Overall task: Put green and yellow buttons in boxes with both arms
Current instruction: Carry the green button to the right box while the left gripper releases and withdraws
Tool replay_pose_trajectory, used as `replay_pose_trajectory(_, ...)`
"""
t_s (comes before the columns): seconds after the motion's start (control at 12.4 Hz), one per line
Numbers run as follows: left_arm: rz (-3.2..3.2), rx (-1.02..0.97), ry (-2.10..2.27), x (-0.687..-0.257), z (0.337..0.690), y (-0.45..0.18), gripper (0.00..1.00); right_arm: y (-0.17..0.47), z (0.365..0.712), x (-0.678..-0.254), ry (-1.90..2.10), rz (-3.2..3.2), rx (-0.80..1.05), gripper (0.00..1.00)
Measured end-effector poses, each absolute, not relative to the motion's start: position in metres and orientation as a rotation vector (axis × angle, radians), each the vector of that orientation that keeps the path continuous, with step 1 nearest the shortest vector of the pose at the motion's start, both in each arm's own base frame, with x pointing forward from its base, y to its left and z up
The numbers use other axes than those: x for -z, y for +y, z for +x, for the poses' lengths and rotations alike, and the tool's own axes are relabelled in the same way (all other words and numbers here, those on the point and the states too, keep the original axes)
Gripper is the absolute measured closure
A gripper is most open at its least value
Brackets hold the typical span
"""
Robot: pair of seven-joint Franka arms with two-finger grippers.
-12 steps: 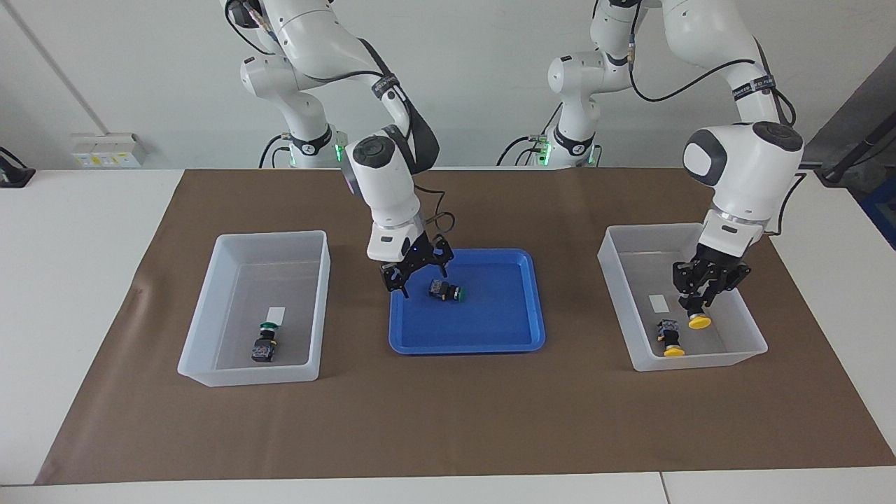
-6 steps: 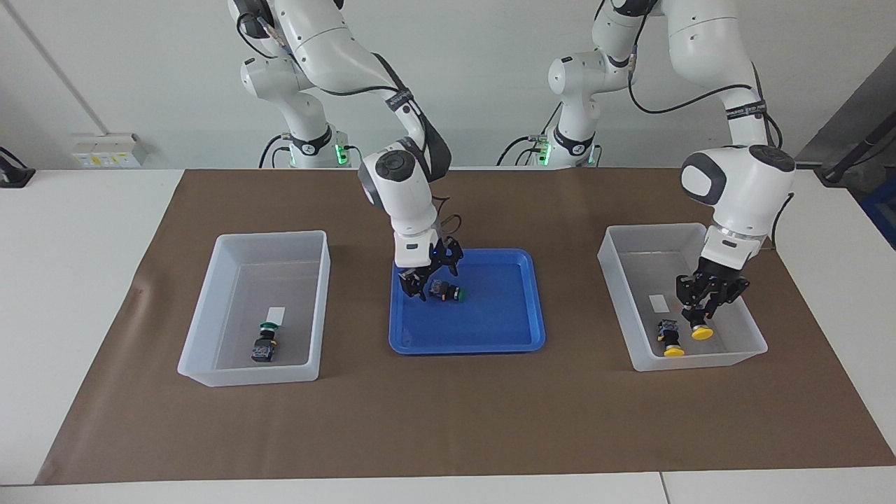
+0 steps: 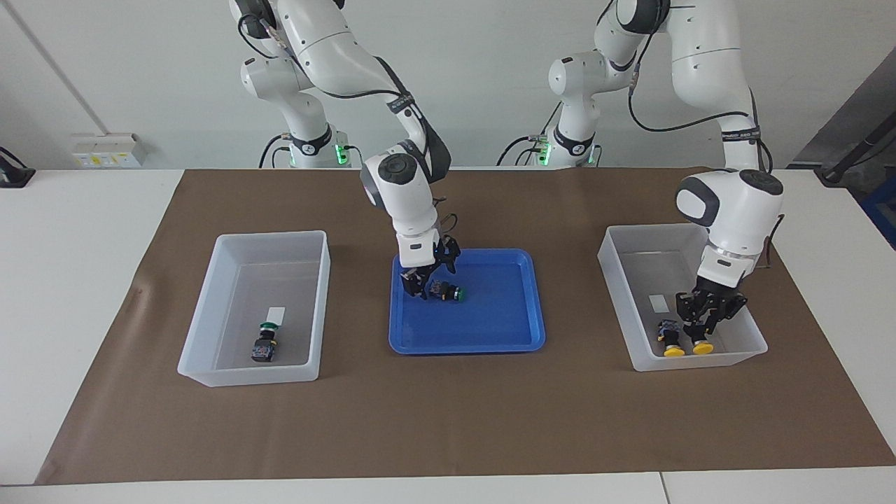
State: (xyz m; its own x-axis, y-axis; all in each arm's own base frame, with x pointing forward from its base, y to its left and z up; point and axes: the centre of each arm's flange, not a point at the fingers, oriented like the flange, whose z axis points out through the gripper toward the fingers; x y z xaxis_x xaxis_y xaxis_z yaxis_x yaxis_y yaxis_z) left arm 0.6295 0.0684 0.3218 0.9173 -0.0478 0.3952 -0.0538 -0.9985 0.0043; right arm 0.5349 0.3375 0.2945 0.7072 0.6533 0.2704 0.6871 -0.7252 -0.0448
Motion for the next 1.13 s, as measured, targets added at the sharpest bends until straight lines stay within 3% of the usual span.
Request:
replay_pose_trajectory(0.16, 3.055, -0.659, -0.093, -0.326, 0.633, 0.064, 0.36, 0.340, 0.534, -0.283, -1.095, -2.763, 0.381, 0.00)
replay_pose_trajectory(0.32, 3.046, -0.696, -0.105, -0.337, 0.639, 0.060, 0.05, 0.341, 0.534, -0.280, -1.097, -2.763, 0.377, 0.00)
replay_pose_trajectory(0.4, 3.041, -0.705, -0.112, -0.345, 0.643, 0.058, 0.00, 0.341, 0.534, -0.280, -1.097, -2.763, 0.377, 0.09)
replay_pose_trajectory(0.48, 3.039, -0.680, -0.124, -0.357, 0.644, 0.055, 0.00, 0.341, 0.534, -0.280, -1.097, -2.763, 0.378, 0.09)
replay_pose_trajectory(0.56, 3.038, -0.632, -0.141, -0.373, 0.643, 0.050, 0.00, 0.341, 0.535, -0.281, -1.096, -2.763, 0.381, 0.19)
replay_pose_trajectory(0.81, 3.027, -0.468, -0.229, -0.438, 0.619, 0.019, 0.00, 0.341, 0.538, -0.289, -1.034, -2.782, 0.376, 0.58)
replay_pose_trajectory(1.13, 3.039, -0.305, -0.294, -0.497, 0.575, -0.027, 0.00, 0.337, 0.552, -0.341, -0.882, -2.827, 0.345, 0.57)
